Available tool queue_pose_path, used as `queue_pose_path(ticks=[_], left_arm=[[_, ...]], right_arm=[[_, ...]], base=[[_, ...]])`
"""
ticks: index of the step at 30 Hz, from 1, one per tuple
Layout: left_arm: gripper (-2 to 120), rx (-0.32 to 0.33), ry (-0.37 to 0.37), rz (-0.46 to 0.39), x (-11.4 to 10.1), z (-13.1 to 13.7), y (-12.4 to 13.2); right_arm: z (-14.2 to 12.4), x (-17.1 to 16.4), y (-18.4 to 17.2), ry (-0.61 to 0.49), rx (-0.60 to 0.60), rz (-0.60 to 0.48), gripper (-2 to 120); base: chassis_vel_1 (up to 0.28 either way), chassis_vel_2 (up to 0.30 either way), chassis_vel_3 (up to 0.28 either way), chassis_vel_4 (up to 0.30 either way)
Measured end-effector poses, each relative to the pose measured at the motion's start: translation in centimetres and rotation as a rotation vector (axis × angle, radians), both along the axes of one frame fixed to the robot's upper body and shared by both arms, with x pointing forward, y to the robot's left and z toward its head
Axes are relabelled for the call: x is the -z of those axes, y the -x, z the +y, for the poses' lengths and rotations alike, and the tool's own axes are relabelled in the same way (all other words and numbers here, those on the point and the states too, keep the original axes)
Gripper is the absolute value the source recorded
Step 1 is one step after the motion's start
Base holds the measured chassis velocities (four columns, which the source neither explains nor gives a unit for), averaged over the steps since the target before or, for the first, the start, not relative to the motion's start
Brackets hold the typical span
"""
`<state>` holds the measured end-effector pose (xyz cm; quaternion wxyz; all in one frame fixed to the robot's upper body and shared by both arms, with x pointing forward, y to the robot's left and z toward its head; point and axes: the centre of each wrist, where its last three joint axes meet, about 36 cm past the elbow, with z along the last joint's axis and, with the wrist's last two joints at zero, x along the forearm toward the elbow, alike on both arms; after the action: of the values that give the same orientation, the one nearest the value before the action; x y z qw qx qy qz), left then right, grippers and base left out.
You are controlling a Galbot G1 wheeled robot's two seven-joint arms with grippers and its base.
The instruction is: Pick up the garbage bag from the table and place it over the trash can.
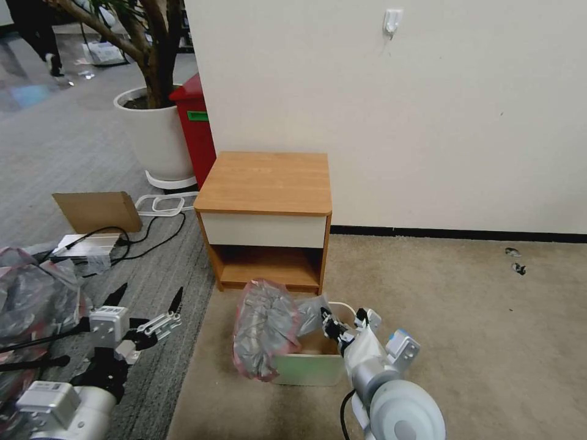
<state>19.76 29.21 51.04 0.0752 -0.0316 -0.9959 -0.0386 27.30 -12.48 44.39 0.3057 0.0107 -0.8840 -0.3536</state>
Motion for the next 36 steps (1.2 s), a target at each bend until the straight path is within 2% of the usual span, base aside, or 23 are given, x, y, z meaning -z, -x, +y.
queue_pose_path(ticks=[3, 5, 9, 12, 13, 15, 17, 20, 21, 24, 28, 30, 33, 35, 36], left_arm=[[100, 0.021, 0.000, 0.004, 0.0, -0.2, -0.3], [100, 0.043, -0.001, -0.003, -0.1, -0.4, -0.6], [100, 0.070, -0.005, -0.007, -0.3, -0.6, -1.0], [100, 0.132, -0.028, -0.001, -0.4, -1.0, -1.5], [100, 0.132, -0.028, -0.001, -0.4, -1.0, -1.5], [100, 0.176, -0.042, 0.005, -0.2, -1.3, -1.9], [100, 0.195, -0.045, 0.009, -0.2, -1.4, -2.1], [100, 0.270, -0.052, 0.034, 0.3, -2.3, -2.8], [100, 0.270, -0.052, 0.034, 0.3, -2.3, -2.8], [100, 0.342, -0.066, 0.062, 1.3, -3.4, -3.8], [100, 0.388, -0.068, 0.088, 2.6, -4.5, -5.0], [100, 0.391, -0.067, 0.102, 3.1, -4.8, -5.3], [100, 0.383, -0.056, 0.163, 5.2, -6.2, -5.8], [100, 0.382, -0.053, 0.169, 5.5, -6.3, -5.9], [100, 0.386, -0.031, 0.196, 6.5, -7.2, -6.0]], right_arm=[[-0.2, -0.1, 0.3, 0.024, 0.012, -0.009, 39], [-0.3, 0.1, 0.5, 0.068, 0.032, -0.034, 51], [-0.4, 0.1, 0.5, 0.088, 0.051, -0.050, 59], [-0.6, 0.0, 0.4, 0.096, 0.074, -0.061, 76], [-0.6, 0.0, 0.4, 0.096, 0.074, -0.061, 76], [-0.8, -0.1, 0.4, 0.107, 0.082, -0.071, 88], [-0.9, -0.1, 0.4, 0.109, 0.084, -0.073, 91], [-1.0, 0.0, 0.4, 0.118, 0.094, -0.081, 100], [-1.0, 0.0, 0.4, 0.118, 0.094, -0.081, 100], [-1.2, 0.1, 0.4, 0.133, 0.101, -0.096, 100], [-1.5, 0.5, 0.6, 0.166, 0.116, -0.112, 100], [-1.6, 0.5, 0.7, 0.174, 0.123, -0.114, 100], [-2.1, 0.6, 1.0, 0.201, 0.144, -0.124, 100], [-2.2, 0.6, 1.0, 0.204, 0.146, -0.126, 100], [-2.4, 0.7, 1.1, 0.216, 0.151, -0.134, 100]], base=[[0.000, 0.000, 0.000, 0.000], [0.000, 0.000, 0.000, 0.000], [0.000, 0.000, 0.000, 0.000], [0.000, 0.000, 0.000, 0.000], [0.000, 0.000, 0.000, 0.000], [0.000, 0.000, 0.000, 0.000], [0.000, 0.000, 0.000, 0.000], [0.000, 0.000, 0.000, 0.000], [0.000, 0.000, 0.000, 0.000], [0.000, 0.000, 0.000, 0.000], [0.000, 0.000, 0.000, 0.000], [0.000, 0.000, 0.000, 0.000], [0.000, 0.000, 0.000, 0.000], [0.000, 0.000, 0.000, 0.000], [0.000, 0.000, 0.000, 0.000]])
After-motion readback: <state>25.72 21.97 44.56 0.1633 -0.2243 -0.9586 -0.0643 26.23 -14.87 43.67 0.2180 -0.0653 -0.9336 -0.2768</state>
